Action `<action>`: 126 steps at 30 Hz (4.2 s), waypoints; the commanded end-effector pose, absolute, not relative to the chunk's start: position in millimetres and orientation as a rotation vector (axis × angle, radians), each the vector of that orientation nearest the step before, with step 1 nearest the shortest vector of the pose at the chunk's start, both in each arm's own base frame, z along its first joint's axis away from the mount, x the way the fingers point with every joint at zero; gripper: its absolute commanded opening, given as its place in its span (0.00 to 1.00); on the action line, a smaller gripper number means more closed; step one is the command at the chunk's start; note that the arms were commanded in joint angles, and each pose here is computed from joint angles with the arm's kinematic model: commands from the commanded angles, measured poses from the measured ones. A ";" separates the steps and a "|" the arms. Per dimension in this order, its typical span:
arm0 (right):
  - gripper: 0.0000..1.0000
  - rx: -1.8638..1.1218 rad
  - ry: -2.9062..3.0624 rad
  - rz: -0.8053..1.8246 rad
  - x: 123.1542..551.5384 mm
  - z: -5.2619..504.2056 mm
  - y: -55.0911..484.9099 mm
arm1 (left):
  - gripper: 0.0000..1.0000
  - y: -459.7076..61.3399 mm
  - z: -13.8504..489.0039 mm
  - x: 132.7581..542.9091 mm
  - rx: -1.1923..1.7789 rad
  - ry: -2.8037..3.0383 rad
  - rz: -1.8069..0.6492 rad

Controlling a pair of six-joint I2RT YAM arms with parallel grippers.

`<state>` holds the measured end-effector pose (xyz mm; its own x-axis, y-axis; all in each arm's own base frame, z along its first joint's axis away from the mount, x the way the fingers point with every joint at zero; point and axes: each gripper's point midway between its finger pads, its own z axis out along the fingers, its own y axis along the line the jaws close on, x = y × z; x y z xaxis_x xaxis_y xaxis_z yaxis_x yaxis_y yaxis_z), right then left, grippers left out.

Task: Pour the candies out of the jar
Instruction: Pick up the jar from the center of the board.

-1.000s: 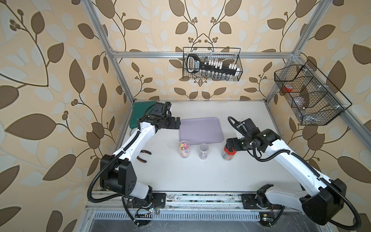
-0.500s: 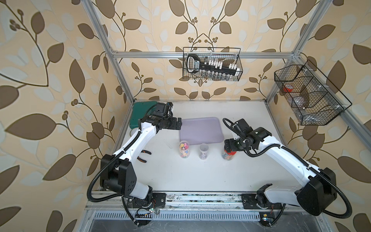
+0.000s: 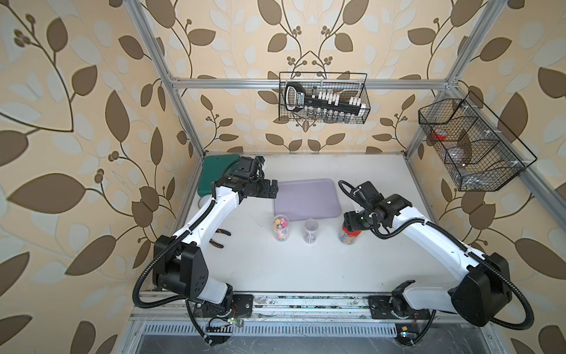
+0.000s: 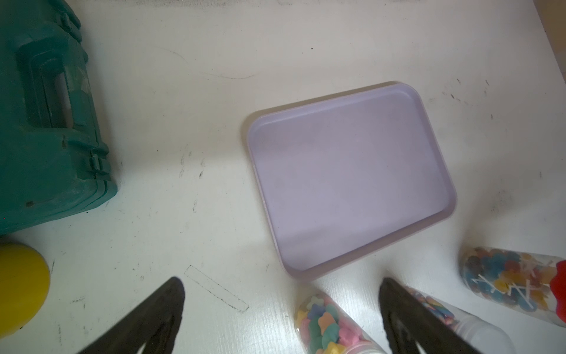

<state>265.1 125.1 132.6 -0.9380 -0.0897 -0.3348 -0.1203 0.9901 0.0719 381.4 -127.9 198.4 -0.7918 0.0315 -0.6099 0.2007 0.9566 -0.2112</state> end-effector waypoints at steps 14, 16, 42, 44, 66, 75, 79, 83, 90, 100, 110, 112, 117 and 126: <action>0.49 -0.187 2.772 0.174 267.8 144.6 132.8 | 0.99 -134.9 197.7 379.5 0.208 2.466 -0.366; 0.47 -0.198 2.762 0.182 271.2 152.9 134.8 | 0.99 -136.8 197.6 379.2 0.213 2.466 -0.379; 0.36 -0.354 2.486 0.771 364.9 283.7 181.3 | 0.99 -215.7 242.7 319.5 0.774 2.036 -0.965; 0.36 -0.379 2.468 0.847 365.2 286.9 190.6 | 0.99 -217.2 248.3 318.2 0.789 2.003 -0.971; 0.35 -0.651 2.290 1.379 338.4 321.4 280.7 | 0.99 -240.5 284.2 303.7 1.039 1.775 -1.065; 0.35 -0.712 2.260 1.465 331.4 331.3 303.1 | 0.99 -241.5 273.3 295.1 1.070 1.790 -1.110; 0.35 -0.725 2.253 1.490 328.3 333.3 308.4 | 0.99 -241.5 271.0 293.4 1.074 1.797 -1.115; 0.35 -0.725 2.259 1.488 328.9 331.0 308.9 | 0.99 -241.4 271.7 291.1 1.081 1.797 -1.121; 0.36 -0.726 2.250 1.487 328.9 334.4 307.7 | 0.99 -240.5 268.8 285.7 1.093 1.809 -1.136; 0.36 -0.717 2.243 1.495 330.1 337.7 303.0 | 0.99 -239.8 266.7 281.7 1.104 1.815 -1.141; 0.36 -0.711 2.249 1.506 332.8 335.1 302.1 | 0.99 -240.3 264.0 282.0 1.105 1.825 -1.153; 0.36 -0.715 2.246 1.511 332.2 336.0 302.6 | 0.99 -240.3 263.7 282.2 1.104 1.826 -1.154; 0.36 -0.715 2.247 1.512 332.0 335.8 302.3 | 0.99 -240.9 262.1 282.8 1.104 1.831 -1.159; 0.36 -0.716 2.250 1.519 332.7 334.4 302.5 | 0.99 -241.0 260.5 283.1 1.103 1.840 -1.167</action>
